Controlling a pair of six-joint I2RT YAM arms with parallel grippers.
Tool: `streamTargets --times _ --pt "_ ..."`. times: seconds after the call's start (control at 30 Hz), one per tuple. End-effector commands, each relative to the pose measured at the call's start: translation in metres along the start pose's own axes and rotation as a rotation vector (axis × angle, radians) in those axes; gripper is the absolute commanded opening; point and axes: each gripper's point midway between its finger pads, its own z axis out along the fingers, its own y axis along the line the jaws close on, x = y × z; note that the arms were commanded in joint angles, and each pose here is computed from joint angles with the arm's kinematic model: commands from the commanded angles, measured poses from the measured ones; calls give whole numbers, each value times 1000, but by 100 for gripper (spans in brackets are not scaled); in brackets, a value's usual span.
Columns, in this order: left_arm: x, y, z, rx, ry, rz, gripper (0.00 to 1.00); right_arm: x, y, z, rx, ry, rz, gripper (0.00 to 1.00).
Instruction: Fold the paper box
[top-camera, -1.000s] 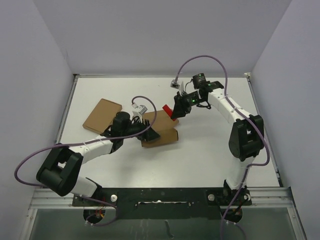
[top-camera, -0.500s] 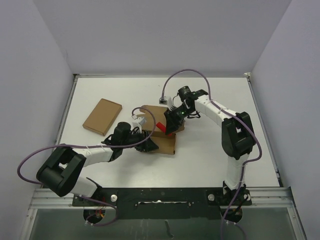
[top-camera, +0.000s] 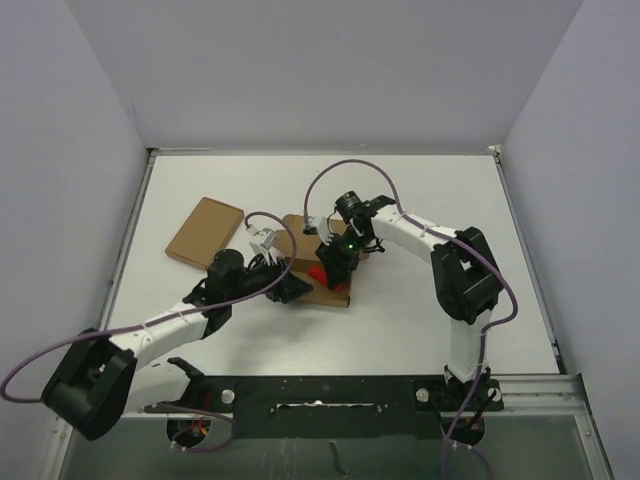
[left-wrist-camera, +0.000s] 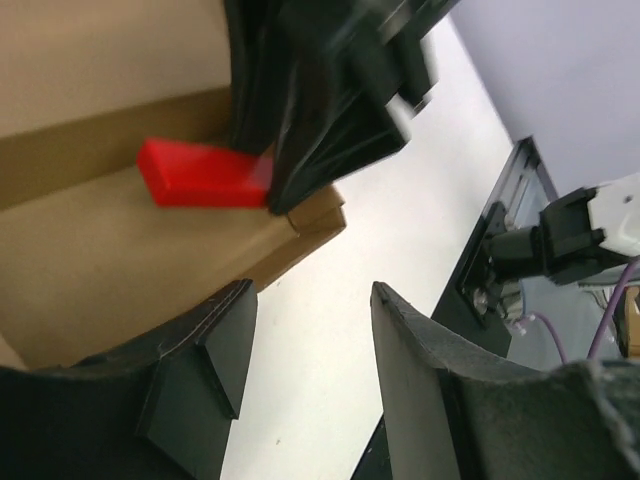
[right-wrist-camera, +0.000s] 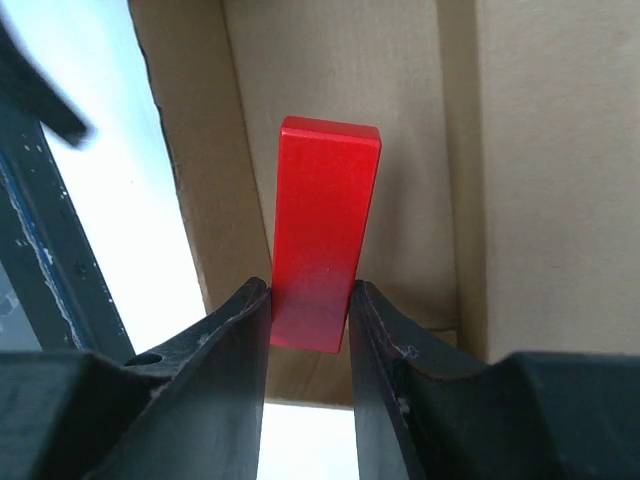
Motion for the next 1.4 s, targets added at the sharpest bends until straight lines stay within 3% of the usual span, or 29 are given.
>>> streamTargets --times 0.0,0.27,0.37,0.67,0.8,1.13,1.37 --pt "-42 -22 -25 15 -175 69 48 3 -10 5 75 38 -58 5" --pt "-59 22 -69 -223 -352 -35 52 16 -9 22 143 154 -157 9" --pt "-58 33 -75 -254 -361 -72 52 16 -6 26 147 173 -181 11" --pt "-51 69 -70 -353 -334 -160 56 17 0 31 138 198 -222 31" --pt "-66 86 -67 -379 -367 -194 62 7 2 22 161 168 -249 34" --pt "-123 120 -45 -310 -443 -215 66 -18 8 -4 214 76 -323 53" --pt "-139 127 -16 -223 -403 -235 66 -38 36 -22 78 -63 -327 55"
